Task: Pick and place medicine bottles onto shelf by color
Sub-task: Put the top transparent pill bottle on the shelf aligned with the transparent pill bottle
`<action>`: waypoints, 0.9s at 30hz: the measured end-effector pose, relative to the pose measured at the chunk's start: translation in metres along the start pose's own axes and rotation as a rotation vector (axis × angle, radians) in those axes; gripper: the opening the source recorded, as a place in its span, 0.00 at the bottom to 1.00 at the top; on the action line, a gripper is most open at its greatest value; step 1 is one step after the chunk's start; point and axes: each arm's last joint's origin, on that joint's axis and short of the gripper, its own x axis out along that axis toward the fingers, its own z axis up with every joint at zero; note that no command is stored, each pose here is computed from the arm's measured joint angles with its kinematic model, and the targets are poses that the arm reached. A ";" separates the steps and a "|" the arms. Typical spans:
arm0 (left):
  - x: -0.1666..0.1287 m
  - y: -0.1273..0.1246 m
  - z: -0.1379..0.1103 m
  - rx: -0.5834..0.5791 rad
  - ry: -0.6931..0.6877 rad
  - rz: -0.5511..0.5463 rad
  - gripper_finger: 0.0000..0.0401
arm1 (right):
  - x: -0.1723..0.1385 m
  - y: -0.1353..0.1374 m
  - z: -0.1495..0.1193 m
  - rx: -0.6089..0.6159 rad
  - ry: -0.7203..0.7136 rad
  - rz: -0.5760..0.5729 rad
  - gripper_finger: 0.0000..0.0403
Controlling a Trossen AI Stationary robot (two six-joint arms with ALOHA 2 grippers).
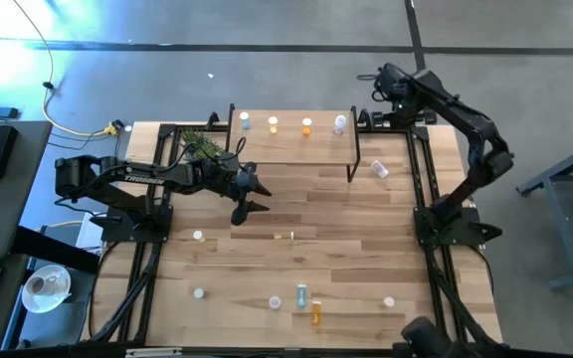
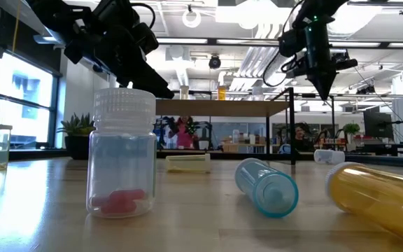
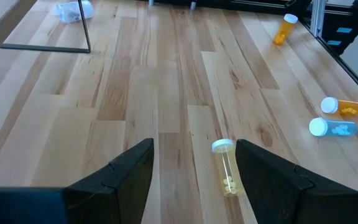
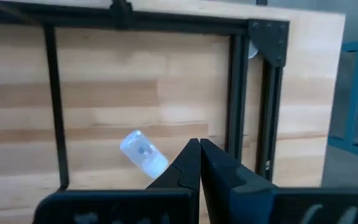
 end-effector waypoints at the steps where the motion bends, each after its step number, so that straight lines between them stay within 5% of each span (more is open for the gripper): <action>1: 0.000 0.000 0.000 0.000 0.000 0.000 0.54 | 0.003 0.001 -0.005 -0.003 0.007 -0.003 0.00; 6: 0.000 0.000 -0.001 -0.003 0.008 -0.001 0.54 | 0.027 0.000 -0.033 0.003 -0.007 0.012 0.00; 16: 0.000 0.000 -0.001 -0.011 0.007 -0.001 0.54 | 0.047 -0.016 -0.077 0.083 -0.113 0.219 0.00; 27: 0.000 0.000 -0.001 -0.039 0.008 -0.001 0.54 | 0.075 -0.020 -0.094 0.104 -0.113 0.252 0.00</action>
